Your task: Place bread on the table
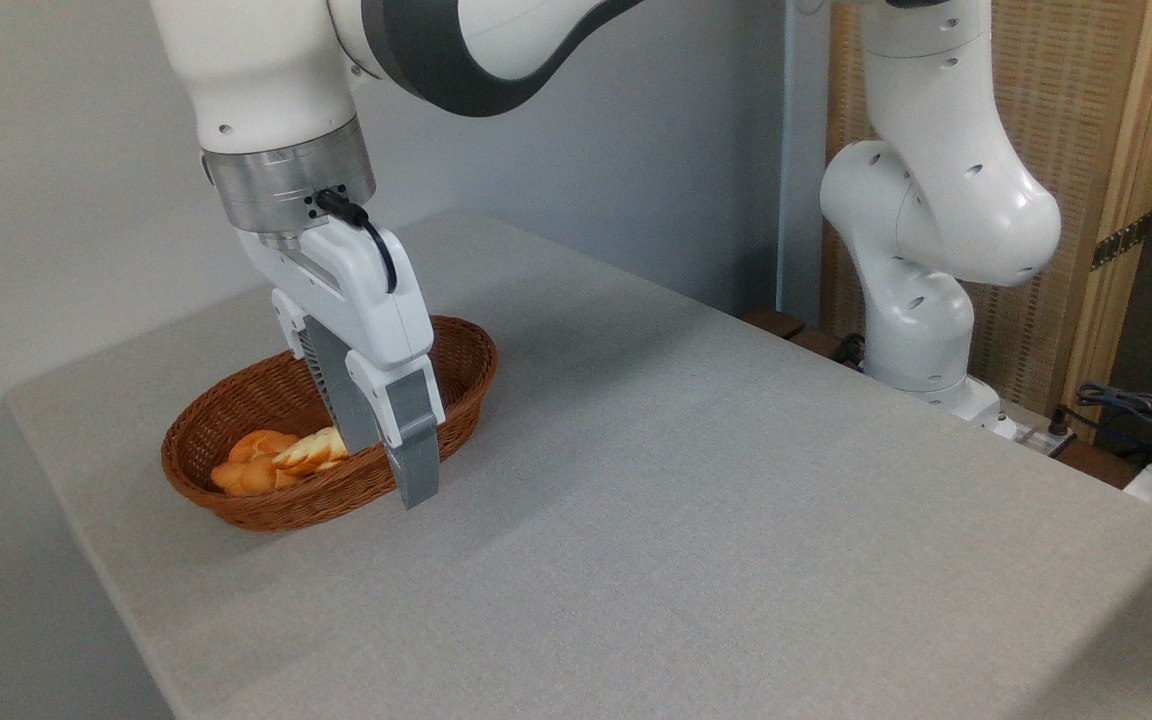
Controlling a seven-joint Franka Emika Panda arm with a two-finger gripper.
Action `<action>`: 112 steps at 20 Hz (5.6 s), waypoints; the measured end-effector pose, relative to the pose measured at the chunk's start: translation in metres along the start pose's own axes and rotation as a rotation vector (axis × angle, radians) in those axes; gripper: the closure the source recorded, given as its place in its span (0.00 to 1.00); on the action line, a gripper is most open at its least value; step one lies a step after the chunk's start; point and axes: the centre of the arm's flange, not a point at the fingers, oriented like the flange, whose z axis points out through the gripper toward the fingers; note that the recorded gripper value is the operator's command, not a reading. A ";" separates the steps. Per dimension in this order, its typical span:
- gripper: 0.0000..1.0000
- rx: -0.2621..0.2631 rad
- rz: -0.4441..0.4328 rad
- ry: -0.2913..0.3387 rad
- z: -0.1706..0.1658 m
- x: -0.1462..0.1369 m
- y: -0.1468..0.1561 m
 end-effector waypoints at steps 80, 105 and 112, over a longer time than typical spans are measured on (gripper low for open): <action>0.90 -0.100 0.256 -0.029 0.091 0.131 0.123; 1.00 -0.034 0.171 0.056 0.017 0.099 0.100; 1.00 -0.024 0.071 0.046 -0.015 0.036 0.045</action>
